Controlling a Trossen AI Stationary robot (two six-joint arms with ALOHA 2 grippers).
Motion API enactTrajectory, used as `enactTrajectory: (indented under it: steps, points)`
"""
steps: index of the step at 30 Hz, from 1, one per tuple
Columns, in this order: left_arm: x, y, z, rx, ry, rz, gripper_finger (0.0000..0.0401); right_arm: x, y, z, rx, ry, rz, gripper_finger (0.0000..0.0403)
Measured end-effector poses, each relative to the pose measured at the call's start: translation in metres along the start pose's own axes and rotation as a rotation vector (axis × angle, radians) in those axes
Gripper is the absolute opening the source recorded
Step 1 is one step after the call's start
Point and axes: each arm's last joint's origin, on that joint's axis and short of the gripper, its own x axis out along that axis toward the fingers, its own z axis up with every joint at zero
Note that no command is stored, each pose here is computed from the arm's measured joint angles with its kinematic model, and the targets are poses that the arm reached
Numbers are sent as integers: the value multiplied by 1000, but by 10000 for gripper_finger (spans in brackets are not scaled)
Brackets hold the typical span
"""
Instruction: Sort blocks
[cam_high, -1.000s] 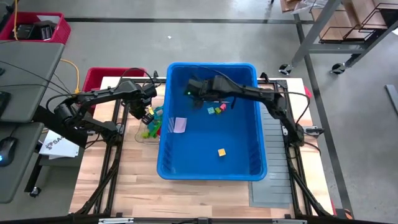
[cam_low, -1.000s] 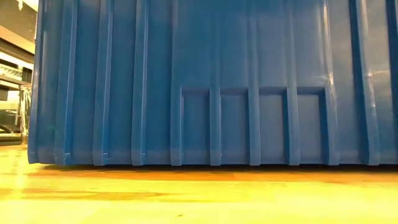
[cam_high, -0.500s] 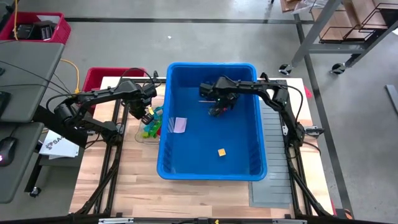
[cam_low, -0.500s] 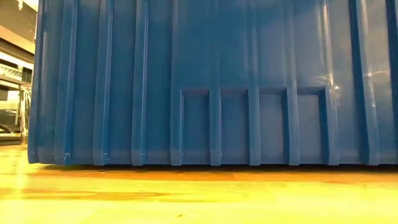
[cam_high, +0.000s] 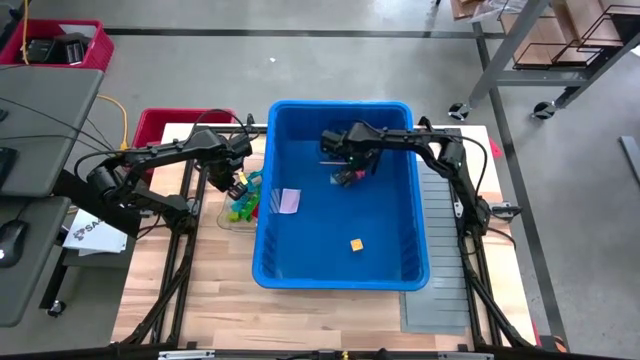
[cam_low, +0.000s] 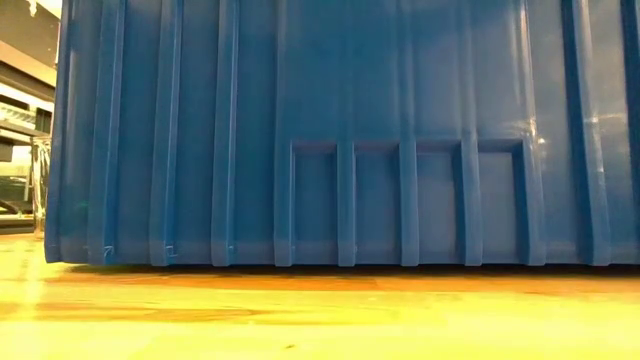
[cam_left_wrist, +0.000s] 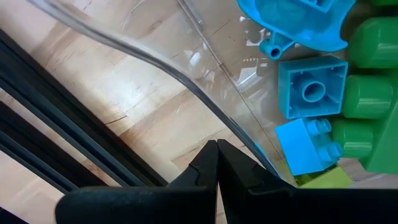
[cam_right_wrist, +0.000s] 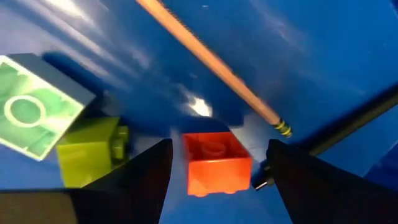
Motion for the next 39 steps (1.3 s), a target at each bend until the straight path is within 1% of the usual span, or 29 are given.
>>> enactTrajectory:
  steps: [7, 12, 17, 19, 23, 28, 32, 35, 37, 39]
  points:
    - [0, 0, 0, -10, 0, 0, 0, 1, -5, 3, -11, 1, 10, 254]
    - [0, 0, 0, -36, 1, 1, 0, 2, -6, 4, -2, 3, 25, 244]
    - [0, 0, 0, -36, 1, 2, 0, 2, -6, 5, -18, 1, 39, 241]
    - [0, 0, 0, -37, 4, 4, 0, 2, -5, 5, -10, 7, 62, 241]
    - [0, 0, -1, -37, 13, 6, 0, 9, -3, 6, -5, 68, 167, 241]
    - [0, 1, -3, -35, 27, 7, 0, 17, 0, 5, -11, 101, 165, 241]
    - [0, 1, -3, -35, 29, 6, 0, 16, 3, 5, -19, 90, 158, 239]
    - [0, 1, -3, -35, 29, 6, 0, 16, 4, 4, -22, 87, 153, 218]
    - [0, 1, -3, -35, 29, 7, 0, 16, 6, 4, -16, 84, 147, 183]
    - [0, 1, -3, -34, 29, 6, 0, 14, 7, 2, -14, 79, 134, 133]
